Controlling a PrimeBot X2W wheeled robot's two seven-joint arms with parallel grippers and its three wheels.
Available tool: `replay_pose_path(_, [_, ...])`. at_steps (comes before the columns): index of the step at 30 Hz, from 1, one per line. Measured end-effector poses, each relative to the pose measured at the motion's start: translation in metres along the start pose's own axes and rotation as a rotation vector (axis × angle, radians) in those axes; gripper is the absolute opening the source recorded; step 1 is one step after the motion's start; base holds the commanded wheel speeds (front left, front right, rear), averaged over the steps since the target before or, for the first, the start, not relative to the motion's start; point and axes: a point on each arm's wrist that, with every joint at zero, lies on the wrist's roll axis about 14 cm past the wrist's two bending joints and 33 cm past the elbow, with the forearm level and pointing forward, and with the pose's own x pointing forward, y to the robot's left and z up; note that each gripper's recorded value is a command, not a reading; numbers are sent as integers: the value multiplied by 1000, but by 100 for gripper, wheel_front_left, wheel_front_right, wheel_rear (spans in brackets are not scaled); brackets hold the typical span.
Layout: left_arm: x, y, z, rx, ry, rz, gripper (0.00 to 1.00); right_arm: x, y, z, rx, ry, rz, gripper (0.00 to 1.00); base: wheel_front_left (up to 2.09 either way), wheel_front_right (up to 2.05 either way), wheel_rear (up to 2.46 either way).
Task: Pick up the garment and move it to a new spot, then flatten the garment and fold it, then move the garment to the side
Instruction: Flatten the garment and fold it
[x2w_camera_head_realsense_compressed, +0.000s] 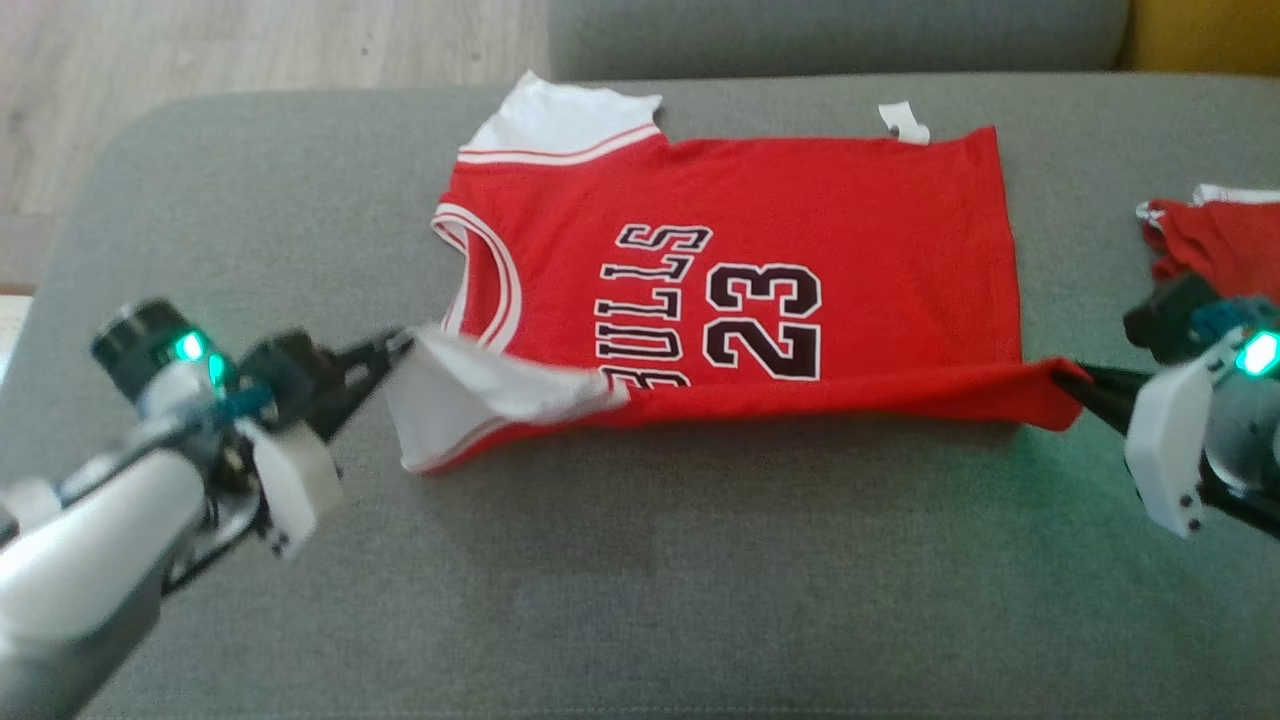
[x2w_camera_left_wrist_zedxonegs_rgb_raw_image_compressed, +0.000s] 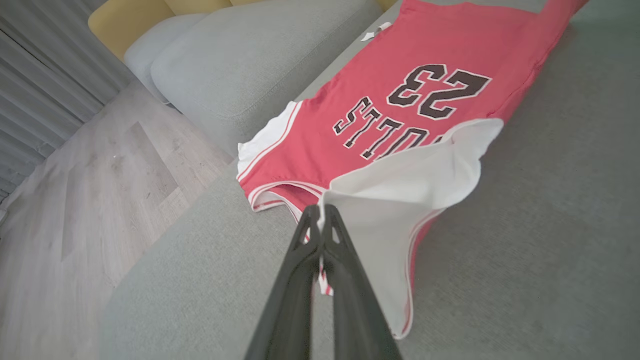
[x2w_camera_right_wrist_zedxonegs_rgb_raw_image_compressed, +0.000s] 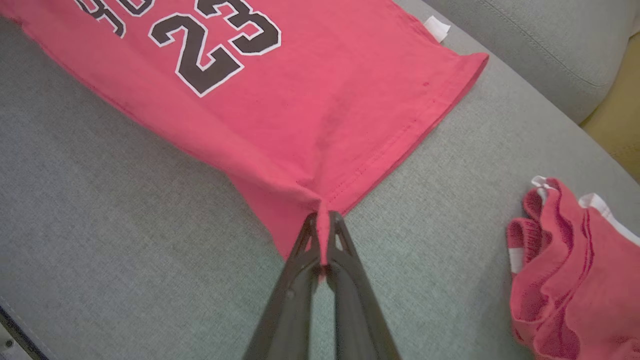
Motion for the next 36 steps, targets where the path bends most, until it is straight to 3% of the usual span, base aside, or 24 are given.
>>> replay_pose_path(8, [40, 32, 1, 77, 21, 9, 0, 17, -7, 1, 16, 25, -1, 0, 0, 0, 0])
replay_pose_path(14, [70, 40, -8, 155, 67, -42, 0, 29, -16, -1, 18, 51, -12, 0, 0, 0, 0])
replay_pose_path(24, [114, 55, -21, 198, 107, -61, 0, 45, -21, -14, 47, 97, -6, 0, 0, 0, 0])
replay_pose_path(25, [117, 56, -23, 198, 114, -57, 22, 46, -21, -16, 51, 100, -7, 50, 0, 0, 0])
replay_pose_path(26, [117, 56, -23, 198, 114, -57, 100, 46, -21, -16, 51, 100, -7, 100, 0, 0, 0])
replay_pose_path(30, [126, 60, -25, 173, 118, -39, 100, 49, -26, -15, 64, 84, -24, 100, 0, 0, 0])
replay_pose_path(36, [126, 93, 9, 48, 20, 159, 100, 37, -63, 31, 95, -146, -143, 100, 0, 0, 0])
